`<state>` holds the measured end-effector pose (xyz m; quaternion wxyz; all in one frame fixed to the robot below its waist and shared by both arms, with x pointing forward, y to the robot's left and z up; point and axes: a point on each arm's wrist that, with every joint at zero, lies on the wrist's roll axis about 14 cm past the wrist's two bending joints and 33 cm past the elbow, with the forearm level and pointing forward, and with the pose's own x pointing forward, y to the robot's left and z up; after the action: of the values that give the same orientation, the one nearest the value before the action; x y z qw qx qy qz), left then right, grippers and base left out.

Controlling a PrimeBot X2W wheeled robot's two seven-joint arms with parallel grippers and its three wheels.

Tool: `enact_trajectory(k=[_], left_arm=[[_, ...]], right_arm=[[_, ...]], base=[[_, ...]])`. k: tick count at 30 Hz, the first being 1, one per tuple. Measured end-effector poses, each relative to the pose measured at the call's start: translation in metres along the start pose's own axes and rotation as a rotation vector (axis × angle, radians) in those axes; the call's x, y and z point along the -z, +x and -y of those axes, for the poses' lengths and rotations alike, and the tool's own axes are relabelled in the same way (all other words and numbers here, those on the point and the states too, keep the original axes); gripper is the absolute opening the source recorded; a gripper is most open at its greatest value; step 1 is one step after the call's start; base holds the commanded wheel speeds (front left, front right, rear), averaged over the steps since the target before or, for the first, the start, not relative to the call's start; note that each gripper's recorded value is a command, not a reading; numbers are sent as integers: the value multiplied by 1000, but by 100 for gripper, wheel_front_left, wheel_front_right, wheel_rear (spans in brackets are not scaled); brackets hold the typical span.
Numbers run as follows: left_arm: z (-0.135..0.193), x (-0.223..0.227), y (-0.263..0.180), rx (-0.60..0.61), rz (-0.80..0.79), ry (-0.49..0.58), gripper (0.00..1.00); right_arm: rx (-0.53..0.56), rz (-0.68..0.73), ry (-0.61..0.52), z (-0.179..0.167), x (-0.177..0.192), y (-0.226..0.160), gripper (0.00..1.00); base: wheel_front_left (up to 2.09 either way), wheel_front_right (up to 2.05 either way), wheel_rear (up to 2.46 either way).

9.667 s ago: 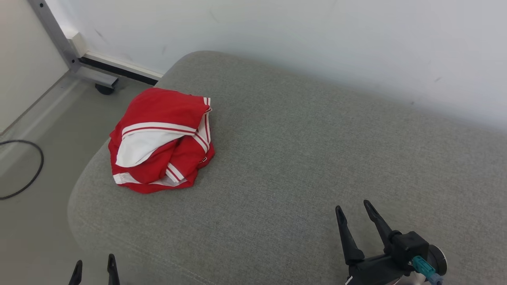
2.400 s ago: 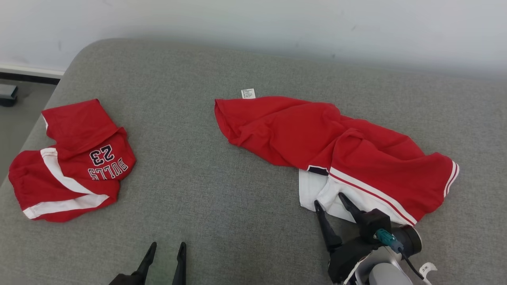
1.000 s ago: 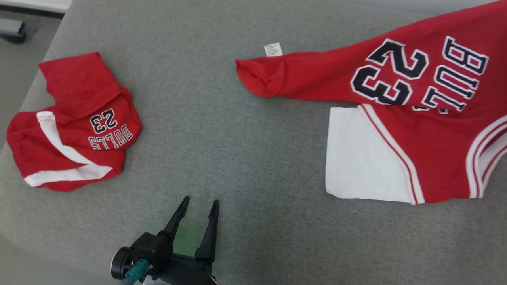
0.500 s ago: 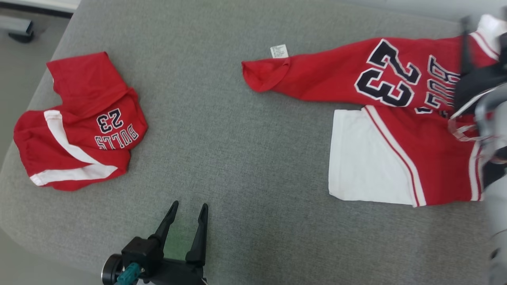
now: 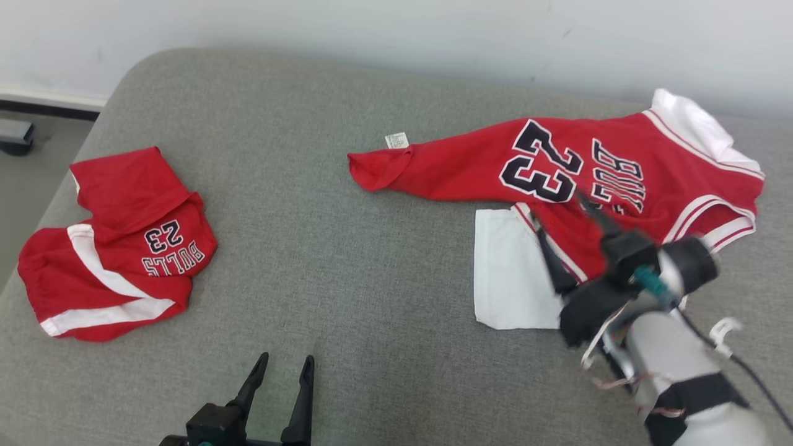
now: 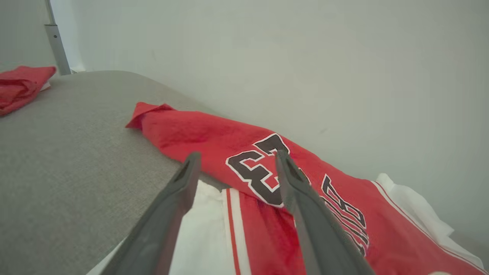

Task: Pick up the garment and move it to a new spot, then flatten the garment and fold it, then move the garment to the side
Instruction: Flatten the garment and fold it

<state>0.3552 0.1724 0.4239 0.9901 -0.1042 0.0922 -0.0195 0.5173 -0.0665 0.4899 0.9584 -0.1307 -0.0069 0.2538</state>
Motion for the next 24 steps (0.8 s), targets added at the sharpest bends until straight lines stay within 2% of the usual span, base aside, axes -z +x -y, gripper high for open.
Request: enact_trajectory(k=[5, 8, 12, 22, 23, 24], left_arm=[[2, -5, -4, 6, 20, -2, 100], [5, -7, -8, 12, 27, -4, 100], [5, -5, -10, 10, 24, -9, 100], [-4, -3, -10, -21, 16, -27, 100], [-5, -3, -10, -23, 14, -28, 100], [-5, -2, -10, -26, 13, -28, 100]], right_arm=[[-98, -38, 58, -43, 13, -25, 100], [-193, -112, 84, -82, 36, -47, 100], [-277, -187, 90, -111, 57, -60, 100], [-300, -276, 62, -113, 84, -47, 99], [-303, -278, 61, -115, 85, -47, 89], [-305, -280, 60, -115, 86, -45, 50]], base=[[0, 0, 0], [0, 0, 0], [0, 0, 0], [0, 0, 0], [0, 0, 0], [0, 0, 0]])
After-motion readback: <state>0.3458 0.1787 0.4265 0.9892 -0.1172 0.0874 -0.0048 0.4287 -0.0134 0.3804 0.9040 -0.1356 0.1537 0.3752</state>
